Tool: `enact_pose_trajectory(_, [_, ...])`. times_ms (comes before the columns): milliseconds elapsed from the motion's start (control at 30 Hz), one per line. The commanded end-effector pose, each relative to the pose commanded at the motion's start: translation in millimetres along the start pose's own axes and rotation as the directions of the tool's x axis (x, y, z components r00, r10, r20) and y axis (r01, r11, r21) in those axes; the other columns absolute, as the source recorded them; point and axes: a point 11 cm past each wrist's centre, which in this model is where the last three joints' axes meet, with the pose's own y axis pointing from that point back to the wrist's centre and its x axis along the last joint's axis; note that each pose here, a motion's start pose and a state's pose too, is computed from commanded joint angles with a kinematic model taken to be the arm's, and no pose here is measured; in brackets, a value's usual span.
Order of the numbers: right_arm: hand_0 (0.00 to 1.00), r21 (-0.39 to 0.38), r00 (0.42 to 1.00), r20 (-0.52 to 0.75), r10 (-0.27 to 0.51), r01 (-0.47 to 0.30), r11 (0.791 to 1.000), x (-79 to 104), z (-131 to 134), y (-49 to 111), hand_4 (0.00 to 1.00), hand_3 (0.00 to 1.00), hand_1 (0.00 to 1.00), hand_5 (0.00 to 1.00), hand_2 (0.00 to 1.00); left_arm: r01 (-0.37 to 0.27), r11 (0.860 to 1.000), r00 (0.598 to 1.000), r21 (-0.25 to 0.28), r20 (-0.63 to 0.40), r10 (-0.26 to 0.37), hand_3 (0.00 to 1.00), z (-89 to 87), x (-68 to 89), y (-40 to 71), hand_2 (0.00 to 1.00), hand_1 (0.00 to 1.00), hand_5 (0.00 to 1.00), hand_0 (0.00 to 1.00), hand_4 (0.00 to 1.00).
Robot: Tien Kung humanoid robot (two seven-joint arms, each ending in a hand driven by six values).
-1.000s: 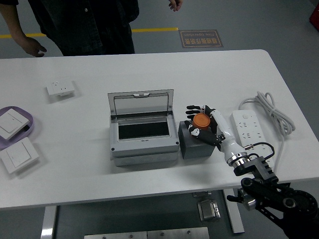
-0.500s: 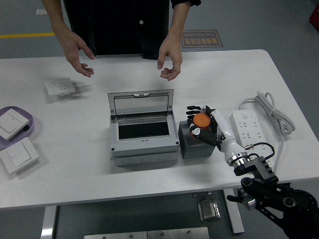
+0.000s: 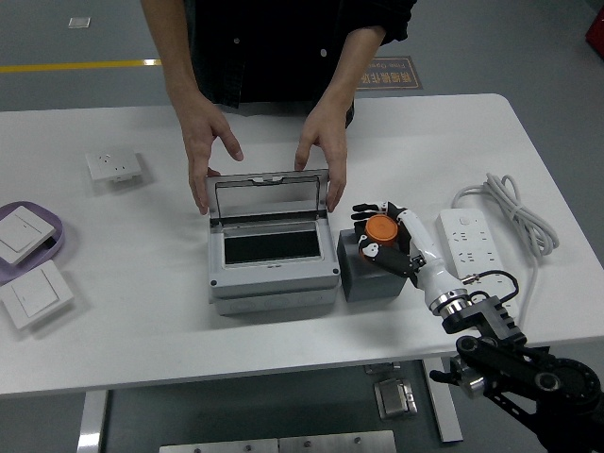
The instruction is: Pick up the cylinder from the cube,place it in the box,flap close box
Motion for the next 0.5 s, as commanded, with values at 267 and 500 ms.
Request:
enact_pose_trajectory(267, [0.698,0.005,1.000,0.010,-0.002,0.002,1.000,-3.1,-1,2.0,0.002,0.494,0.582,0.002,0.528,0.000,1.000,1.000,-0.008,0.000,0.000,0.628,0.9,-3.4,-0.2,0.543,0.621,0.341,0.636,0.701])
enact_pose_trajectory(500, [0.524,0.052,0.999,0.031,0.014,-0.016,0.999,-7.0,-15,0.5,0.002,0.358,0.480,0.002,0.446,-0.005,1.000,1.000,-0.008,-0.004,0.005,0.626,-0.4,-1.9,-0.5,0.543,0.621,0.339,0.637,0.700])
